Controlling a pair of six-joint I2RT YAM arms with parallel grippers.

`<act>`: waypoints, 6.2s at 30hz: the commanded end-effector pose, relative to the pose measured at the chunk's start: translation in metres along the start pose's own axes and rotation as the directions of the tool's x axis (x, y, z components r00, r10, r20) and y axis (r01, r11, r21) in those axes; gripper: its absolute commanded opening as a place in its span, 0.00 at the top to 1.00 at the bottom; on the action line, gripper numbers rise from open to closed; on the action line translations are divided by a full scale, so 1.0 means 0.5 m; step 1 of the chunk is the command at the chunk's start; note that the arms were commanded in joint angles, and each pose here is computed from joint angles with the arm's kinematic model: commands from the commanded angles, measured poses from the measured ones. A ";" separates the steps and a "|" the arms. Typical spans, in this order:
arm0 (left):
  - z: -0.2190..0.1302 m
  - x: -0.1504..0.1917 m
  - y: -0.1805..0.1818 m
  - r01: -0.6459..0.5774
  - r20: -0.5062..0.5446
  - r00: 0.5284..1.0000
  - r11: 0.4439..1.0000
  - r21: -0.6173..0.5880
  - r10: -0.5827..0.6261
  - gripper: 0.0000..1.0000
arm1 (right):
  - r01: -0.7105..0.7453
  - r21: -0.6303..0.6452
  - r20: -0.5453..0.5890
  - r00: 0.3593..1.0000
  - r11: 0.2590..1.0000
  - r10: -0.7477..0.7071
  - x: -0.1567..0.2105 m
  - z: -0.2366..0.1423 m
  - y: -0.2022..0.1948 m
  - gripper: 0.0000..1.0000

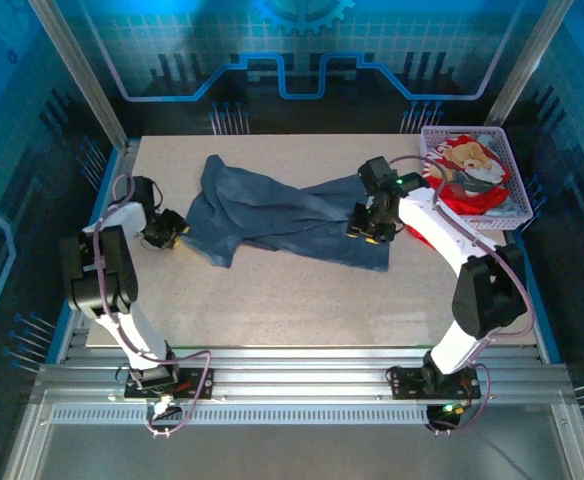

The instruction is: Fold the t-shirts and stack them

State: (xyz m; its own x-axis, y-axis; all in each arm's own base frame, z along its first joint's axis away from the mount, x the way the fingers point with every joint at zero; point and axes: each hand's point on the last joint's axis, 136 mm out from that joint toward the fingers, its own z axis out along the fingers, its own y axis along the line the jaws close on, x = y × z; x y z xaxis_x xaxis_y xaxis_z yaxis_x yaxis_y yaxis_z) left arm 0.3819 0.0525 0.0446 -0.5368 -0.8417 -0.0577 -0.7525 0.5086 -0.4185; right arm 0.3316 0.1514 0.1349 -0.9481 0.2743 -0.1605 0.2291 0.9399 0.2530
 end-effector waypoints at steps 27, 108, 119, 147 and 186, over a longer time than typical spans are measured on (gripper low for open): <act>-0.049 0.041 0.034 0.012 0.023 1.000 0.959 -0.282 -0.006 1.00 | 0.002 -0.020 -0.012 1.000 1.000 -0.003 0.056 -0.026 -0.006 0.57; 0.096 0.047 0.018 -0.139 -0.131 0.986 0.947 -0.291 0.104 1.00 | -0.011 0.187 -0.159 0.986 0.982 0.041 -0.215 0.233 -0.086 0.54; -0.141 0.117 0.005 -0.142 0.083 0.982 0.957 -0.254 0.168 1.00 | -0.012 0.196 -0.137 0.990 0.981 0.040 -0.230 0.229 -0.105 0.56; -0.040 0.008 -0.252 -0.227 0.135 0.964 0.973 -0.035 0.230 1.00 | -0.080 0.249 -0.136 0.984 0.965 0.117 -0.269 0.255 -0.160 0.56; 0.070 0.017 -0.062 -0.024 -0.050 0.998 0.996 0.084 0.028 0.56 | -0.154 0.016 -0.067 0.986 0.988 0.155 -0.084 0.077 -0.115 0.47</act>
State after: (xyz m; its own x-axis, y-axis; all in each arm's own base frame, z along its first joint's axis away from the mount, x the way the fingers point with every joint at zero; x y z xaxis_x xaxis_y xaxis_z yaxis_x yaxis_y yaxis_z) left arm 0.4024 0.0347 0.0247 -0.5498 -0.8346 -0.0346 -0.7334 0.5021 -0.4582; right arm 0.3705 0.0948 0.0805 -0.9252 0.3771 -0.0425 0.3597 0.9070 0.2191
